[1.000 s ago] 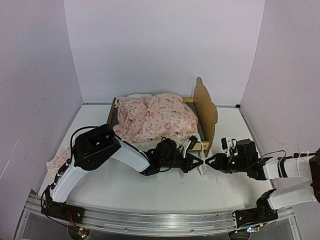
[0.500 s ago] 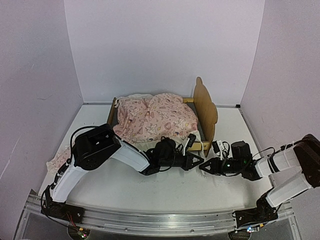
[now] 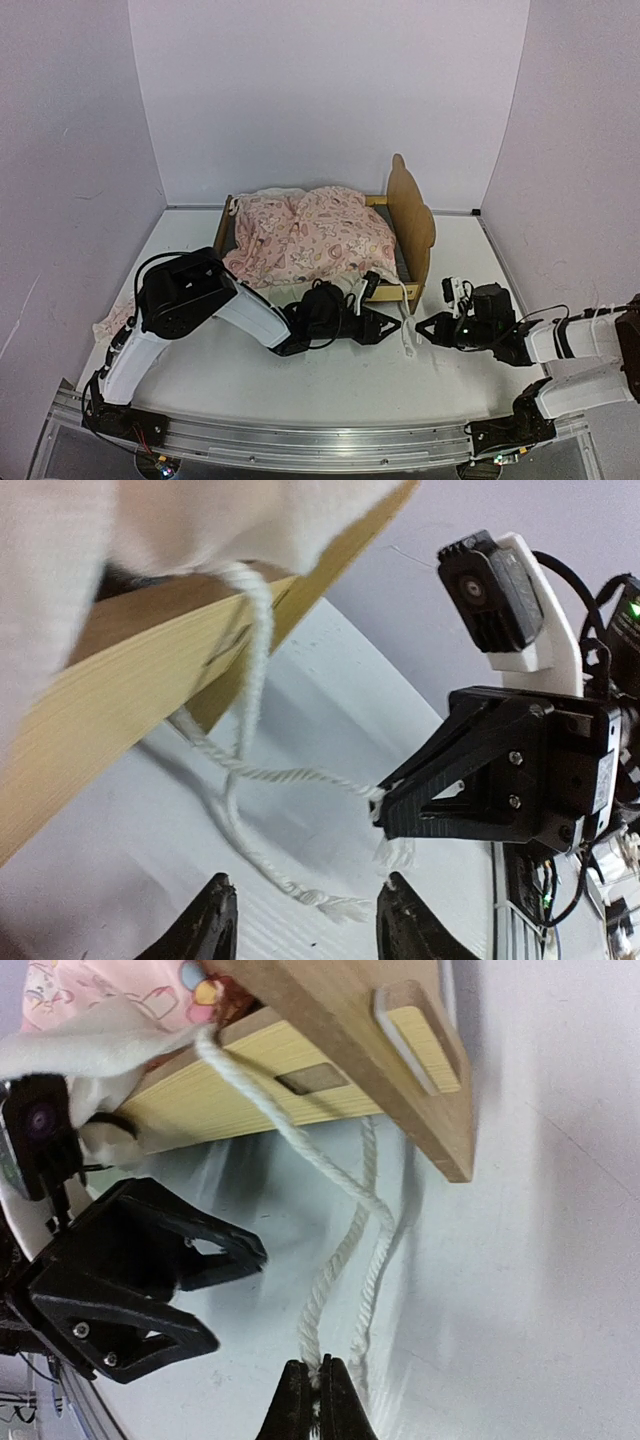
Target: Set up the pet bed
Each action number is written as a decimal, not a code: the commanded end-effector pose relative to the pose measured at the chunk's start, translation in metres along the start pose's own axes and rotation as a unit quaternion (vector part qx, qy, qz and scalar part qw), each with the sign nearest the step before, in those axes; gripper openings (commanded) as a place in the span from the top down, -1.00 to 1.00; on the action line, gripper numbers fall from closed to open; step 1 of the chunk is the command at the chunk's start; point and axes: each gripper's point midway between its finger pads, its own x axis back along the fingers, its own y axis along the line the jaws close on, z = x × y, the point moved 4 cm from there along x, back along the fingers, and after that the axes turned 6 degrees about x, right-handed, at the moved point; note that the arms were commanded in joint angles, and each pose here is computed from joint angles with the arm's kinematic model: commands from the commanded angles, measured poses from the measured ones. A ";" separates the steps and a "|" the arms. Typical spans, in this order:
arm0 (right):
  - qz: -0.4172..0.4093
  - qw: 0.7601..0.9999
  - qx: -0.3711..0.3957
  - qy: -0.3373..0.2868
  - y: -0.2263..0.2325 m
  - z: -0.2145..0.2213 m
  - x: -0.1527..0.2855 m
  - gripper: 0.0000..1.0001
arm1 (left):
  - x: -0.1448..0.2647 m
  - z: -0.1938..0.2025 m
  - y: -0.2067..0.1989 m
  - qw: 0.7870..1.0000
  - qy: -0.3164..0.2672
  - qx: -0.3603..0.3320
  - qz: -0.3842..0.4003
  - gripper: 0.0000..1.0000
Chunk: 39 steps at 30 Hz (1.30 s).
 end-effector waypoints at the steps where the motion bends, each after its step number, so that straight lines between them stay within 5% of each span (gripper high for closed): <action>1: 0.058 0.998 0.017 0.001 -0.008 -0.014 -0.001 1.00 | 0.023 -0.050 -0.022 0.993 -0.100 -0.039 -0.042 -0.07; 8: 0.015 1.000 0.026 0.010 0.004 -0.015 -0.003 1.00 | 0.015 -0.062 -0.025 0.979 -0.165 -0.049 -0.105 0.17; 20: -0.019 0.999 0.032 -0.007 0.017 -0.019 0.006 1.00 | -0.026 -0.066 -0.021 0.960 -0.227 -0.056 -0.156 0.29; 32: -0.030 0.999 0.036 -0.008 0.021 -0.021 0.007 1.00 | -0.049 -0.050 -0.010 0.958 -0.217 -0.032 -0.185 0.38; 39: -0.023 0.999 0.030 -0.015 0.021 -0.024 0.010 1.00 | -0.050 -0.057 -0.009 0.952 -0.229 -0.049 -0.199 0.67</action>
